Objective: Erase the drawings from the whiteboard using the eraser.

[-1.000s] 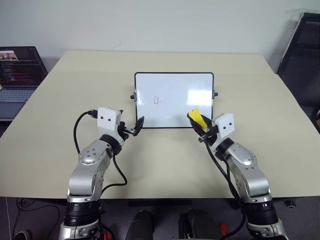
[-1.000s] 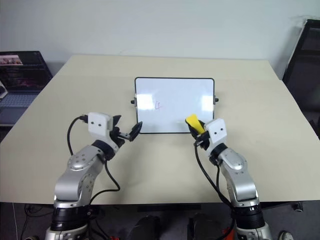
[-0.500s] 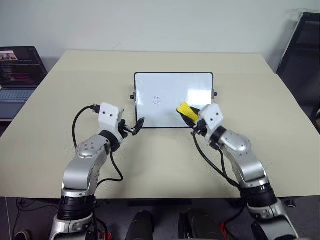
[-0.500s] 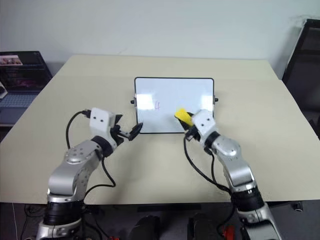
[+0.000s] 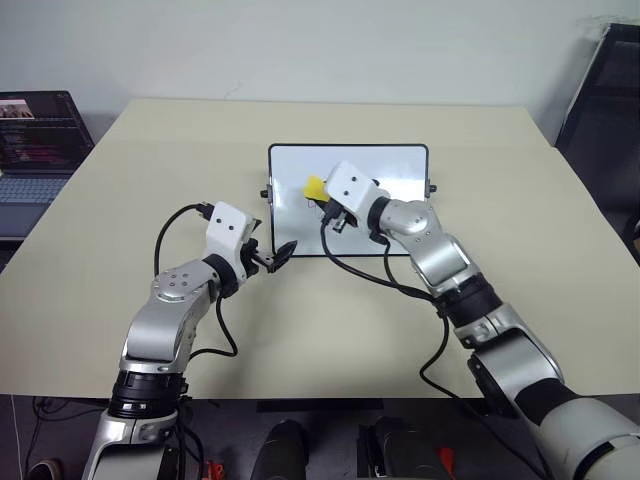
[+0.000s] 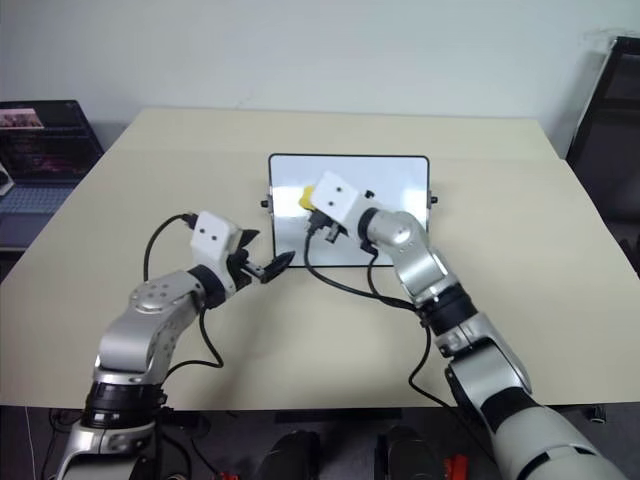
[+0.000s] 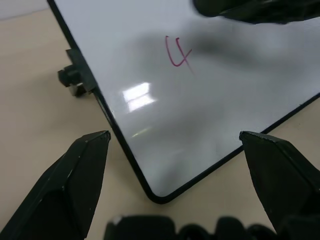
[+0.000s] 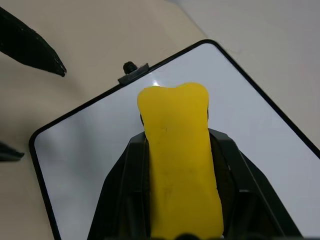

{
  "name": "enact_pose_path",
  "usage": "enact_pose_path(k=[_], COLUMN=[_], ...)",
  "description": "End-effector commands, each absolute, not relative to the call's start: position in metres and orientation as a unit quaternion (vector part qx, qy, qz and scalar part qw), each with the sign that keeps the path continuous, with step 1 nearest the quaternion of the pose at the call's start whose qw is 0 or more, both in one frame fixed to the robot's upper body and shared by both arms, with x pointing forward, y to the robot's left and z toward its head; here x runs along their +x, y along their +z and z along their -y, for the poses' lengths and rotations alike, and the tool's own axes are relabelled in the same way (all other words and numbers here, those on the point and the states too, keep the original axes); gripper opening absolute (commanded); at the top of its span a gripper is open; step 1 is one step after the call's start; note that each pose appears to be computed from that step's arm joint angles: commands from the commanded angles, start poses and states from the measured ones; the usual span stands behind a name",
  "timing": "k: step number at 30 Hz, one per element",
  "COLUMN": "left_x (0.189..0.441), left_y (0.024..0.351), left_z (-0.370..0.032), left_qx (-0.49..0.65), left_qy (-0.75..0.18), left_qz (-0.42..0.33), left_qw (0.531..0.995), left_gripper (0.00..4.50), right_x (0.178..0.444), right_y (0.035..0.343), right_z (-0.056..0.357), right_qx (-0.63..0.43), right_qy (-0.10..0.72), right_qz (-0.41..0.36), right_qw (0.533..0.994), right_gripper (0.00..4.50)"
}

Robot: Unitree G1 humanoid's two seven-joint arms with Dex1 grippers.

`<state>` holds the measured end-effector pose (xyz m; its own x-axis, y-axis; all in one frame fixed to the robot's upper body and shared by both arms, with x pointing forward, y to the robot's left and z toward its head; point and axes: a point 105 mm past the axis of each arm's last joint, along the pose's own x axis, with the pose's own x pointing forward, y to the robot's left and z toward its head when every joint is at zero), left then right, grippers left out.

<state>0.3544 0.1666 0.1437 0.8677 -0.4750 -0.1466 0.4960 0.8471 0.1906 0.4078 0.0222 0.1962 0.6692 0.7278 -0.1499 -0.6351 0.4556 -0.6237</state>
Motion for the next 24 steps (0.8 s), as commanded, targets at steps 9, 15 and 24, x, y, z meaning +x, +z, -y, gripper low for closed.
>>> enact_pose_path(k=[9,15,24], left_x=[0.352,0.352,0.351], left_y=[0.147,0.149,0.149], left_z=[-0.162,-0.156,-0.152], left_qx=[0.121,0.122,0.122], left_qy=[-0.258,-0.262,-0.268], left_qz=[-0.028,-0.026,-0.028], left_qw=[0.958,0.957,0.955], left_gripper=[4.5,4.5,4.5], right_x=[0.434,0.43,0.447], right_y=[0.187,0.165,0.203], right_z=[-0.028,-0.024,-0.028], right_qx=[-0.385,-0.436,-0.446], right_qy=[0.39,0.418,0.345], right_qz=[0.014,-0.016,0.061], right_qw=[0.836,0.797,0.824], right_gripper=[1.2,1.2,1.2])
